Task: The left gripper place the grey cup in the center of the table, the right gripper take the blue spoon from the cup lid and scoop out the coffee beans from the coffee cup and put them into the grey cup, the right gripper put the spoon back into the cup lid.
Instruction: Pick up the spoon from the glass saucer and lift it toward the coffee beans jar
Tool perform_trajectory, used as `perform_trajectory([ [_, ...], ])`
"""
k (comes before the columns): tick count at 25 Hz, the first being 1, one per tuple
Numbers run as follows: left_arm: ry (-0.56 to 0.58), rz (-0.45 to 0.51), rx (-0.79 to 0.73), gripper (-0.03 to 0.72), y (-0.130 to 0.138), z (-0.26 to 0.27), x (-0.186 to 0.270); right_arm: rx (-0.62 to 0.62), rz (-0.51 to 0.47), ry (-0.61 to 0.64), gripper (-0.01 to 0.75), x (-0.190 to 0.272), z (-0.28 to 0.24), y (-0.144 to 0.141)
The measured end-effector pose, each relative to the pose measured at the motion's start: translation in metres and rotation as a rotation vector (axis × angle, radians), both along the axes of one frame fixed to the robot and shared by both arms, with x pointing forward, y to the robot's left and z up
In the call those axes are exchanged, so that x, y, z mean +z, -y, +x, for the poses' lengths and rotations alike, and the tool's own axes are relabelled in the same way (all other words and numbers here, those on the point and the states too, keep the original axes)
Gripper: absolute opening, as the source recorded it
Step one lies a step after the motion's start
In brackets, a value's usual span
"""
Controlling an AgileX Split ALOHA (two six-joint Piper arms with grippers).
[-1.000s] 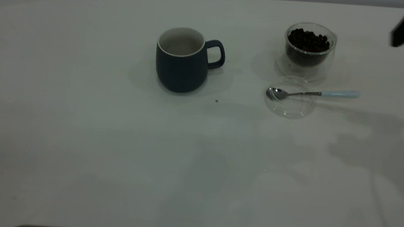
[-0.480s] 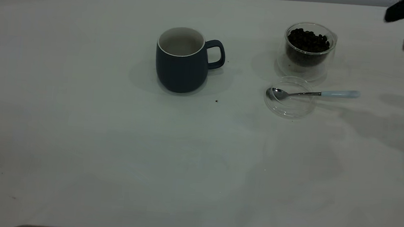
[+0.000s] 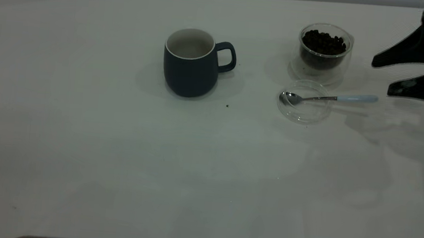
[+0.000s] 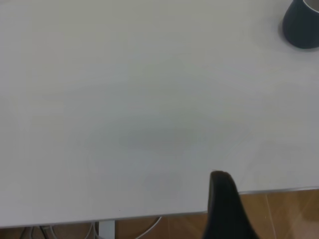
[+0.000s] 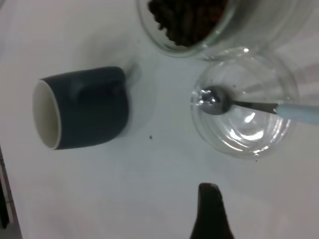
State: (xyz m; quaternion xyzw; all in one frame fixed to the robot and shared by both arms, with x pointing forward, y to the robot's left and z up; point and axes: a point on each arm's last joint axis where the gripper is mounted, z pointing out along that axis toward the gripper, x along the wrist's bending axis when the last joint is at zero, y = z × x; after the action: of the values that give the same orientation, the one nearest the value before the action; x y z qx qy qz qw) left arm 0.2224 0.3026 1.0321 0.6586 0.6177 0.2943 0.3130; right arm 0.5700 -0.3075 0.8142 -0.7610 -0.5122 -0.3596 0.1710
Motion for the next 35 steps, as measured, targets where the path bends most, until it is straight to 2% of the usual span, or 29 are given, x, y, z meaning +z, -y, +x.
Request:
perform_trajectory([
  [15, 0.0, 0.0, 0.0, 0.517, 0.0, 0.0, 0.0, 0.004, 0.001, 0.08, 0.585, -0.045, -0.002, -0.002],
  [28, 0.0, 0.005, -0.004, 0.517, 0.0, 0.0, 0.0, 0.077, 0.03, 0.126, 0.585, -0.063, 0.015, -0.019],
  [35, 0.0, 0.005, -0.004, 0.517, 0.0, 0.0, 0.0, 0.095, -0.017, 0.108, 0.585, -0.069, 0.014, -0.014],
])
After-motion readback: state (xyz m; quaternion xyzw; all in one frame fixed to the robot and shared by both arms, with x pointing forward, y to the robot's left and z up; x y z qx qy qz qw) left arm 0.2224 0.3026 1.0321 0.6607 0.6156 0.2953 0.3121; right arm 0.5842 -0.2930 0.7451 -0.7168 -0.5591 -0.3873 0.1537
